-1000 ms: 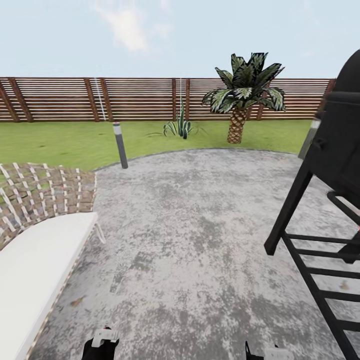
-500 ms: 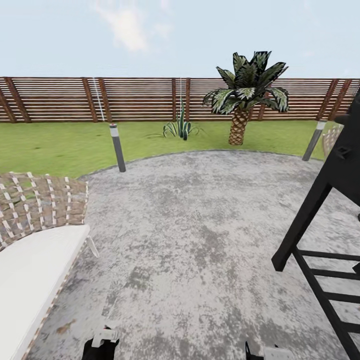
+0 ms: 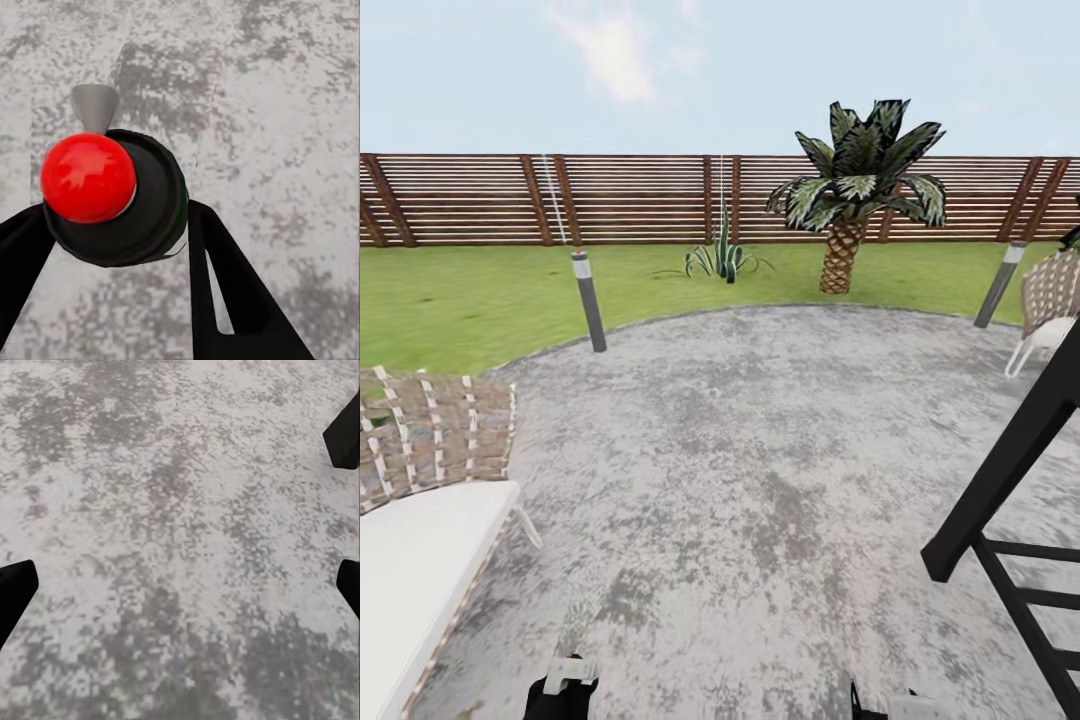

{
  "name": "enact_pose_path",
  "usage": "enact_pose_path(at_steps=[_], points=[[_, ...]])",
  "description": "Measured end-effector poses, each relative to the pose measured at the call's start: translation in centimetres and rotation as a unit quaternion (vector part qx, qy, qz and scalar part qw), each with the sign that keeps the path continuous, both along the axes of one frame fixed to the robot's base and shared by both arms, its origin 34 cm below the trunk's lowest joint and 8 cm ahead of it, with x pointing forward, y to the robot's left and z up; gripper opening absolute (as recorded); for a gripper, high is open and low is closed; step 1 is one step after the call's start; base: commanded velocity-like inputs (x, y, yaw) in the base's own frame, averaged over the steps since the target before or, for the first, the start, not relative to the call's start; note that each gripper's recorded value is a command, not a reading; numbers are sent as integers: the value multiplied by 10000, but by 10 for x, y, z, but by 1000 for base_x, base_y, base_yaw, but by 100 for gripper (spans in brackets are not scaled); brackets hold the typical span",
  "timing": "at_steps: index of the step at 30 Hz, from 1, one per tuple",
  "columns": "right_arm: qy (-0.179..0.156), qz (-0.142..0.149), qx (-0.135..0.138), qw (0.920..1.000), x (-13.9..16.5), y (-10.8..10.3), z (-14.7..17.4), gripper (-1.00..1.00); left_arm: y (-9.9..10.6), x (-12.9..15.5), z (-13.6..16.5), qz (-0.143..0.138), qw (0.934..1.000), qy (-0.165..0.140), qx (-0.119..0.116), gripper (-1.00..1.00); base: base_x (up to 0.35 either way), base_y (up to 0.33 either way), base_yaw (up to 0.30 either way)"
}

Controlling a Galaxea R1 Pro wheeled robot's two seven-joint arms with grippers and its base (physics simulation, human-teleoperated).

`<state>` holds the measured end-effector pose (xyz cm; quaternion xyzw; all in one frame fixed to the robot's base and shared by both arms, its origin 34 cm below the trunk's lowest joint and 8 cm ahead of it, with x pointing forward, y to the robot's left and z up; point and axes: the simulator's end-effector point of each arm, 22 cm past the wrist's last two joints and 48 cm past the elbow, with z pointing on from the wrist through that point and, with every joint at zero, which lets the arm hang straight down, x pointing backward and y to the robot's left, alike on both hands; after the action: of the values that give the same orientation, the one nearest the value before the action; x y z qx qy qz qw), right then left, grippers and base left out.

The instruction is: Pick up the pesticide atomizer in the garden and spray insectifuge to fully cover both potted plants in the garden.

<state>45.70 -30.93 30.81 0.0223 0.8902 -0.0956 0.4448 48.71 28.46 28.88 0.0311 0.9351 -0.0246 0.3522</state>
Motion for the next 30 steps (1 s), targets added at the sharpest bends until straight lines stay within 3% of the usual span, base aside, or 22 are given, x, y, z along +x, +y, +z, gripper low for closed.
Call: enact_pose_path(at_steps=[30], points=[[3,0,2,10000,0,0,0,100,0,0,0,1,10000,-1,-1,-100,339,0,0]])
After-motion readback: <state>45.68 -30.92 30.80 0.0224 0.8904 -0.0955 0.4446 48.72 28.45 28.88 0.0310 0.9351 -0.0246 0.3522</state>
